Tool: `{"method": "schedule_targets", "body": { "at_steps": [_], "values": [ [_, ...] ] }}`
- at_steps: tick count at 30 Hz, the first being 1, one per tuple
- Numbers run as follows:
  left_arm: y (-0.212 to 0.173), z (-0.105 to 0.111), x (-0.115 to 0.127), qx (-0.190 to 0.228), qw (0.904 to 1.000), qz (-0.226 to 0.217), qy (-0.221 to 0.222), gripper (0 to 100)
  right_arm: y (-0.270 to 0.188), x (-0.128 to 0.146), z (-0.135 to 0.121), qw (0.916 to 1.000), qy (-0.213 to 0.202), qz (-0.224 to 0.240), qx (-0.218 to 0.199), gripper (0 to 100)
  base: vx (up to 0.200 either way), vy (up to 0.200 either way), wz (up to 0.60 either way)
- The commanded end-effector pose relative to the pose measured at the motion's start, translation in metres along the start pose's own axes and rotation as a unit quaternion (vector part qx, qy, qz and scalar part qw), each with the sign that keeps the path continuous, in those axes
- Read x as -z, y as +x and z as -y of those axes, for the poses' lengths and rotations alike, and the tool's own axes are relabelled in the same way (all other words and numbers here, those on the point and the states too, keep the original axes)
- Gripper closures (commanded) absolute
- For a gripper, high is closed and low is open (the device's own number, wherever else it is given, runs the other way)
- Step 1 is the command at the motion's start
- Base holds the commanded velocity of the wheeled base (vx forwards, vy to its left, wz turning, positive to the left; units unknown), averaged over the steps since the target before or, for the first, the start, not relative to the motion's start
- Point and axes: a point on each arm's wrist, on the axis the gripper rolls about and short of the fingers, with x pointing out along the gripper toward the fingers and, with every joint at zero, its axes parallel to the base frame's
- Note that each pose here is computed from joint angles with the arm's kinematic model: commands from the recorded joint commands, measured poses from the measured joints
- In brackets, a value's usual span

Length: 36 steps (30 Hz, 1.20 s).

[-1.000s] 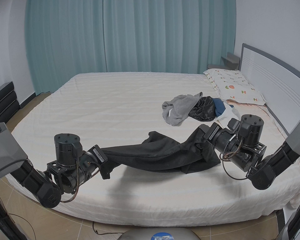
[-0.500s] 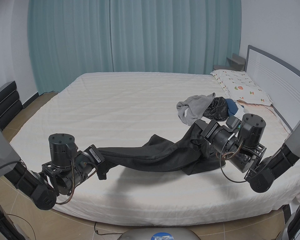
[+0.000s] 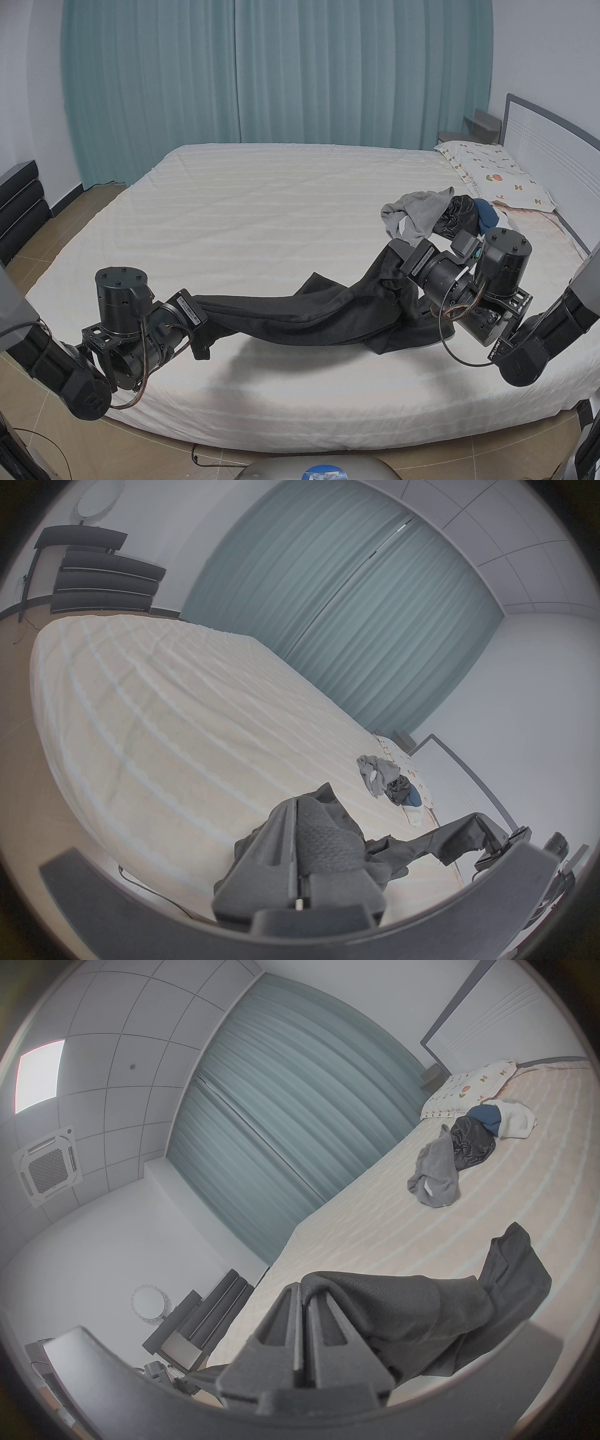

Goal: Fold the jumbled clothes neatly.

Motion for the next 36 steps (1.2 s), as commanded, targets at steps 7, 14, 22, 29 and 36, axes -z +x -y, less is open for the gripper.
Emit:
{"method": "schedule_targets", "body": {
  "at_steps": [7,14,22,29,36],
  "values": [
    [-0.004,-0.001,0.000,-0.002,1.0000,0.000,0.001,100,-0.002,-0.005,-0.001,1.0000,-0.003,0.006,-0.001,100,0.000,0.086,0.00],
    [-0.006,-0.002,0.005,-0.001,0.9999,-0.009,0.005,100,-0.017,-0.008,0.007,0.9999,0.000,-0.002,0.013,100,0.000,0.000,0.00],
    [-0.018,0.000,0.016,-0.006,0.9997,-0.014,0.017,100,-0.046,-0.013,0.003,0.9999,0.000,-0.006,0.011,100,-0.175,0.000,0.00],
    [-0.045,0.016,0.007,0.033,0.9993,0.008,0.017,100,-0.095,-0.038,-0.016,0.9993,0.004,0.029,-0.021,100,-0.200,0.000,0.00],
    [-0.073,0.026,-0.012,0.068,0.9955,0.057,0.034,100,-0.147,-0.079,-0.043,0.9934,0.011,0.090,-0.070,100,-0.114,0.000,0.00]
  ]
}}
